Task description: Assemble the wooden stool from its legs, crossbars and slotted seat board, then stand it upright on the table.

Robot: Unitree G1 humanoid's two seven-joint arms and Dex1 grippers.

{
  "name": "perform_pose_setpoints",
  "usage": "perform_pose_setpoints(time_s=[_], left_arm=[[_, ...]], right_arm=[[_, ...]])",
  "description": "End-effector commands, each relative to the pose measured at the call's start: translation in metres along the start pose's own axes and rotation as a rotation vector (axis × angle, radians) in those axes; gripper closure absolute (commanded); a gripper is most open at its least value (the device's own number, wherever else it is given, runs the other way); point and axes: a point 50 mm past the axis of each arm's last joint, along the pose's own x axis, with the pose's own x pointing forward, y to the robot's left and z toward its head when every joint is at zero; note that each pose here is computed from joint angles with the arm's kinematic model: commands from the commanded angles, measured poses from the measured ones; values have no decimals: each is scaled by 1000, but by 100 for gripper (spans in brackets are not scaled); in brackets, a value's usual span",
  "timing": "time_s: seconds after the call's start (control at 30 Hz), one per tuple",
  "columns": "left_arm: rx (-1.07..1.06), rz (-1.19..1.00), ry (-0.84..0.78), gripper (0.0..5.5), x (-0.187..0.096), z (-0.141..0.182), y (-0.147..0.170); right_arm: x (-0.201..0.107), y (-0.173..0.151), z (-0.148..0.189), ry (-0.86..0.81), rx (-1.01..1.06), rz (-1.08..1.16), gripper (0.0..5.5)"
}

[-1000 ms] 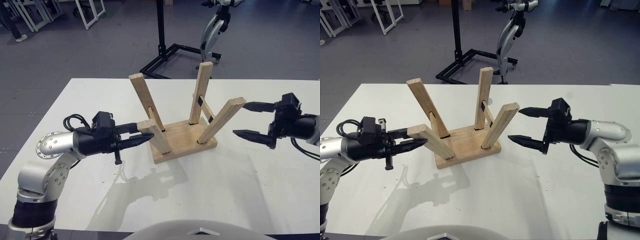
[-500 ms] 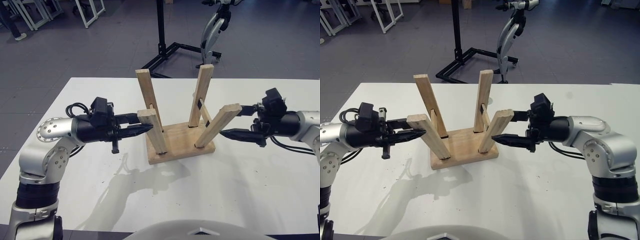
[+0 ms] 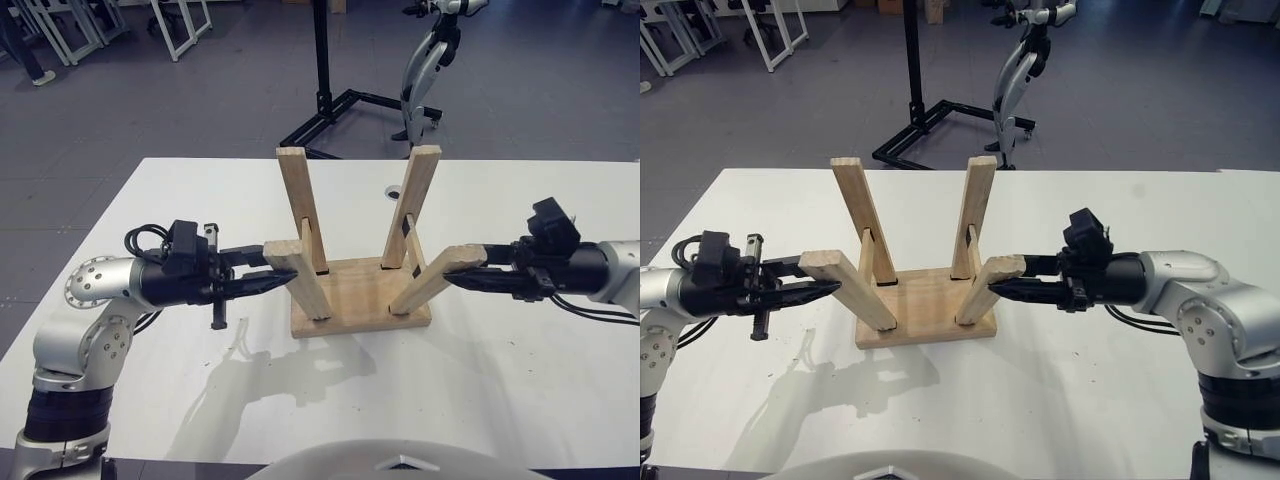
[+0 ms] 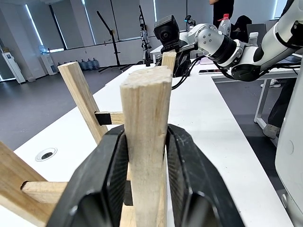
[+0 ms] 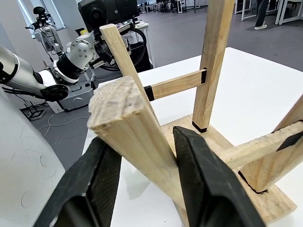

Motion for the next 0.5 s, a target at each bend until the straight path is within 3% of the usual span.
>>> perform_pose_setpoints(time_s=[0.03,0.3,0.5], left_arm=[[-169,59,163,443,-11,-36,-9],[-311,248,110,443,-18,-26,6],[-460,28,148,443,-12,-23,-8]], right_arm=[[2,4,-13,54,48,-2,385],[6,-1,-13,99,110,-147,385],[6,0,-11,81,152,-91,385]])
